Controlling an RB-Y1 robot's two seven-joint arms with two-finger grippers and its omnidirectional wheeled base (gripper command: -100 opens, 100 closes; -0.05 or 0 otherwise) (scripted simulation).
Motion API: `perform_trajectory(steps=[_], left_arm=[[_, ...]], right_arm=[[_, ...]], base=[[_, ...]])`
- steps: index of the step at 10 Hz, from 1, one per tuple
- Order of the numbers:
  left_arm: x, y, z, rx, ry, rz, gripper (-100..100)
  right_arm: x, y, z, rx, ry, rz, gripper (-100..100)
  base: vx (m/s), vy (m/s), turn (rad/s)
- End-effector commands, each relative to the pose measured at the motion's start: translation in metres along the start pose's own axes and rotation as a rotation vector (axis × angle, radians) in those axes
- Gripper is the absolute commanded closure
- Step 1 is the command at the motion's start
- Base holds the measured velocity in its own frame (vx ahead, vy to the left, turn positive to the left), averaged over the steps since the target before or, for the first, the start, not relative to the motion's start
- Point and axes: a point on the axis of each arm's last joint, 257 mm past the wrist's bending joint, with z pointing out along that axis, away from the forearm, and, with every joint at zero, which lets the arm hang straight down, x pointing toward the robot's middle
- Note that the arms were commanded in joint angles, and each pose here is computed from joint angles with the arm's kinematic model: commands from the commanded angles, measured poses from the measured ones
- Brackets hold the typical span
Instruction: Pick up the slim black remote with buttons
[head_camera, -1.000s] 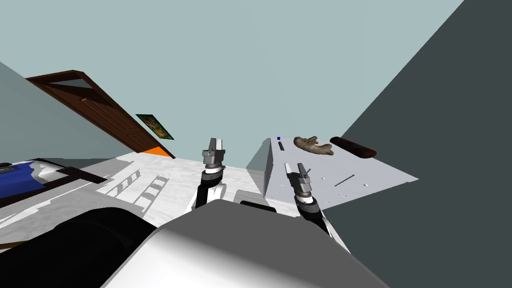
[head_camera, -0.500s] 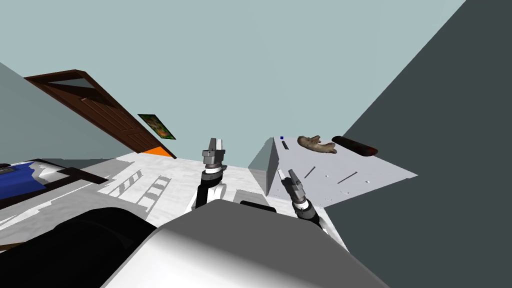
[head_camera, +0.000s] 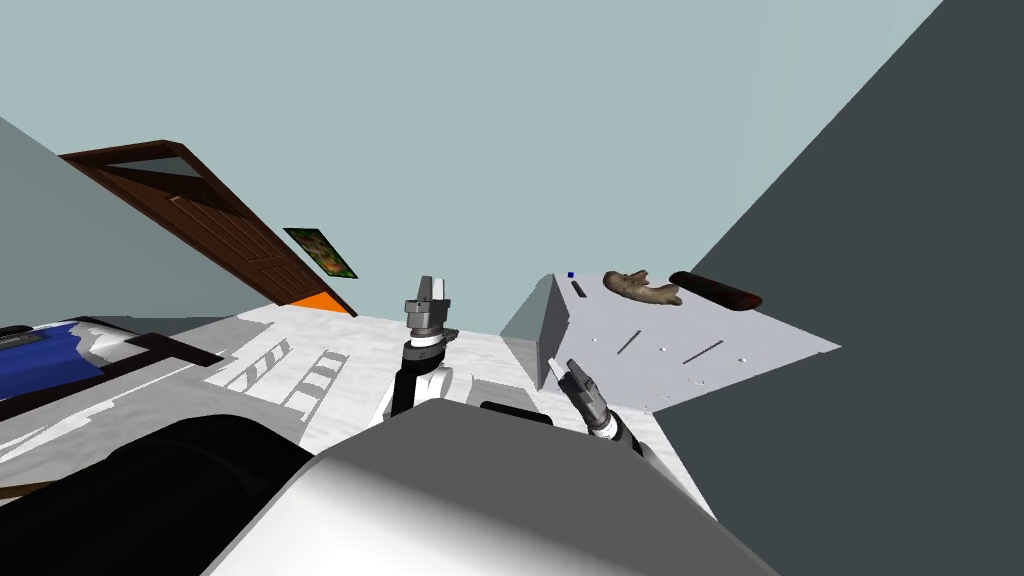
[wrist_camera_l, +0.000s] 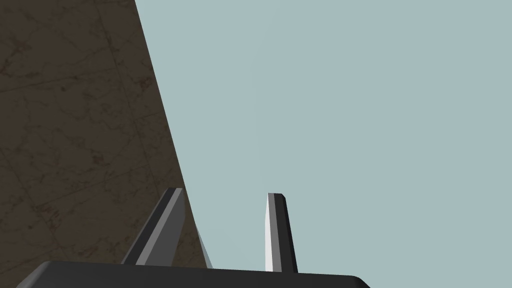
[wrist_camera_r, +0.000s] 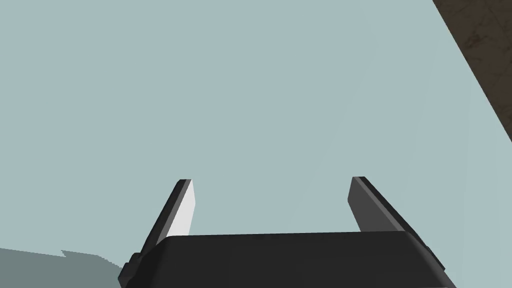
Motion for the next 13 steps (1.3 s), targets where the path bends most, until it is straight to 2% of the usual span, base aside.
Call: perform_trajectory(steps=[1, 2, 3, 4, 5, 6, 7, 8, 9, 10, 11, 12, 13], left_arm=[[0.000, 0.000, 0.000, 0.000, 0.000, 0.000, 0], [0.000, 0.000, 0.000, 0.000, 0.000, 0.000, 0], [0.000, 0.000, 0.000, 0.000, 0.000, 0.000, 0], [0.000, 0.000, 0.000, 0.000, 0.000, 0.000, 0], [0.000, 0.000, 0.000, 0.000, 0.000, 0.000, 0], [0.000, 0.000, 0.000, 0.000, 0.000, 0.000, 0], [0.000, 0.000, 0.000, 0.000, 0.000, 0.000, 0], [0.000, 0.000, 0.000, 0.000, 0.000, 0.000, 0], [0.000, 0.000, 0.000, 0.000, 0.000, 0.000, 0], [0.000, 0.000, 0.000, 0.000, 0.000, 0.000, 0], [0.000, 0.000, 0.000, 0.000, 0.000, 0.000, 0], [0.000, 0.000, 0.000, 0.000, 0.000, 0.000, 0], [0.000, 0.000, 0.000, 0.000, 0.000, 0.000, 0]], right_arm=[[0.020, -0.015, -0.016, 0.043, 0.080, 0.049, -100], [0.020, -0.018, -0.023, 0.069, 0.102, 0.043, -100], [0.036, -0.025, -0.037, 0.094, 0.163, 0.089, -100], [0.034, -0.031, -0.047, 0.131, 0.180, 0.084, -100], [0.034, -0.032, -0.049, 0.138, 0.187, 0.082, -100], [0.048, -0.039, -0.068, 0.174, 0.250, 0.128, -100], [0.045, -0.044, -0.079, 0.210, 0.264, 0.123, -100], [0.058, -0.047, -0.096, 0.239, 0.324, 0.170, -100], [0.053, -0.055, -0.111, 0.288, 0.334, 0.165, -100], [0.065, -0.056, -0.127, 0.316, 0.387, 0.214, -100], [0.059, -0.060, -0.141, 0.360, 0.400, 0.208, -100], [0.056, -0.062, -0.147, 0.380, 0.403, 0.205, -100], [0.064, -0.063, -0.170, 0.426, 0.455, 0.252, -100]], base=[[-0.071, 0.114, 0.023], [-0.064, 0.107, 0.009], [-0.041, 0.150, 0.036], [-0.039, 0.111, 0.011], [-0.024, 0.030, -0.004], [-0.042, 0.066, 0.056], [-0.036, 0.074, 0.027], [-0.042, 0.109, 0.060], [-0.040, 0.097, 0.031], [-0.039, 0.095, 0.093], [-0.029, 0.080, 0.031], [-0.013, 0.037, -0.018], [-0.020, 0.065, 0.094]])
